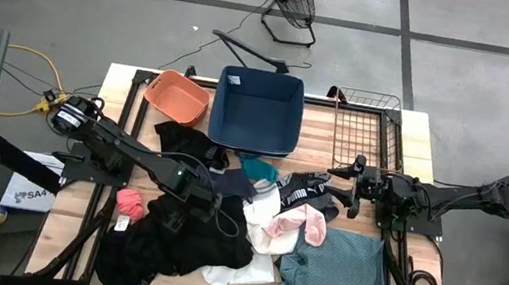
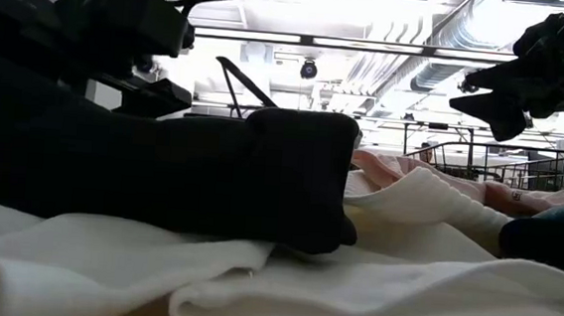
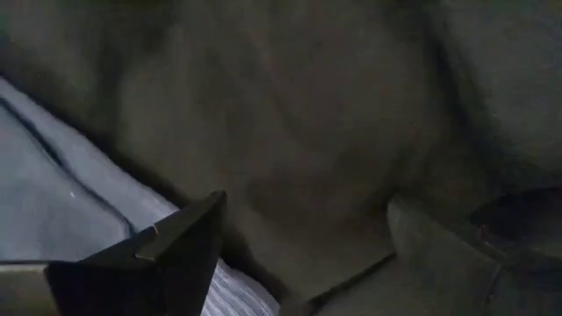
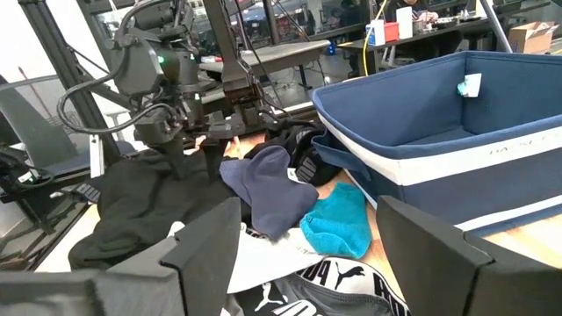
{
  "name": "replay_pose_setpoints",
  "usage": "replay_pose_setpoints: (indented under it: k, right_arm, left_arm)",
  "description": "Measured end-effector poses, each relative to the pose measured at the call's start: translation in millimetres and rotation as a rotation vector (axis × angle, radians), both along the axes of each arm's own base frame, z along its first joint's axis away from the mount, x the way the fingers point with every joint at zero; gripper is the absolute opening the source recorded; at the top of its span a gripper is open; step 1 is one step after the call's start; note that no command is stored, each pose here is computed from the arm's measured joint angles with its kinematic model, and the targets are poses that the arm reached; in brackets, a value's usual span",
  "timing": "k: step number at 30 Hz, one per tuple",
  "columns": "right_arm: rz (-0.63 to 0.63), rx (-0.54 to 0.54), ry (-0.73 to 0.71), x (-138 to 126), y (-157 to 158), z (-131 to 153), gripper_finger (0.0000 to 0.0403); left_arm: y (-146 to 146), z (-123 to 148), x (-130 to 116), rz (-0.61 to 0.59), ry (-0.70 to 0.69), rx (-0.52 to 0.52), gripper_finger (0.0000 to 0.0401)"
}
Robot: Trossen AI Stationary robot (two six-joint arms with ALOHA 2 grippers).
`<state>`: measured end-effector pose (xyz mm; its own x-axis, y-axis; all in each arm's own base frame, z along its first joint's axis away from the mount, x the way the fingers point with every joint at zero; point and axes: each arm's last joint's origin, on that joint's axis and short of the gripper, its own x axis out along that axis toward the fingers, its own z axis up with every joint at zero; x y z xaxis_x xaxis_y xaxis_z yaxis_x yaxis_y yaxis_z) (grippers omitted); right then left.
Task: Pick & Place Cloths
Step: Put the black shirt into the blue bin
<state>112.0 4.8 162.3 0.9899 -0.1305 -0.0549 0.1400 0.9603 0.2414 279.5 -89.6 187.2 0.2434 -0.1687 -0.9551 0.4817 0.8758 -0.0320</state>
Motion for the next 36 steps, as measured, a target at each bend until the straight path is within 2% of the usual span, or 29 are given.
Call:
replay_pose_setpoints:
  k: [5,14,16,19,26,31,36]
  right_arm:
    - [0.000,0.000,0.001,0.0,0.0,-0.1,0.0259]
    - [0.001,0.000,0.001,0.0,0.0,-0.1,0.0259]
    - [0.000,0.000,0.000,0.0,0.0,0.0,0.0259]
    - [0.000,0.000,0.000,0.0,0.0,-0.1,0.0259]
    - [0.000,0.000,0.000,0.0,0.0,0.0,0.0259]
    - [0.000,0.000,0.000,0.0,0.0,0.0,0.0259]
    - [0.001,0.000,0.000,0.0,0.0,0.0,0.0259]
  left_arm:
    - [-0.4,-0.8,1.3,-0.055,-0.017,0.013,0.0308]
    - [-5.2,-30.5,11.2,-0.086,0.072,-0.017,0.0297]
    - [-5.2,-33.4,11.6,-0.085,0.085,-0.011,0.0274]
    - [-5.0,-36.7,12.5,-0.080,0.088,0.010,0.0216]
    - [-4.4,-37.6,12.7,-0.073,0.083,0.036,0.0029]
    - [-4.9,-36.5,13.2,-0.056,0.090,0.022,0.0013]
    - [-6.4,-10.6,16.9,-0.033,0.175,0.022,0.0008]
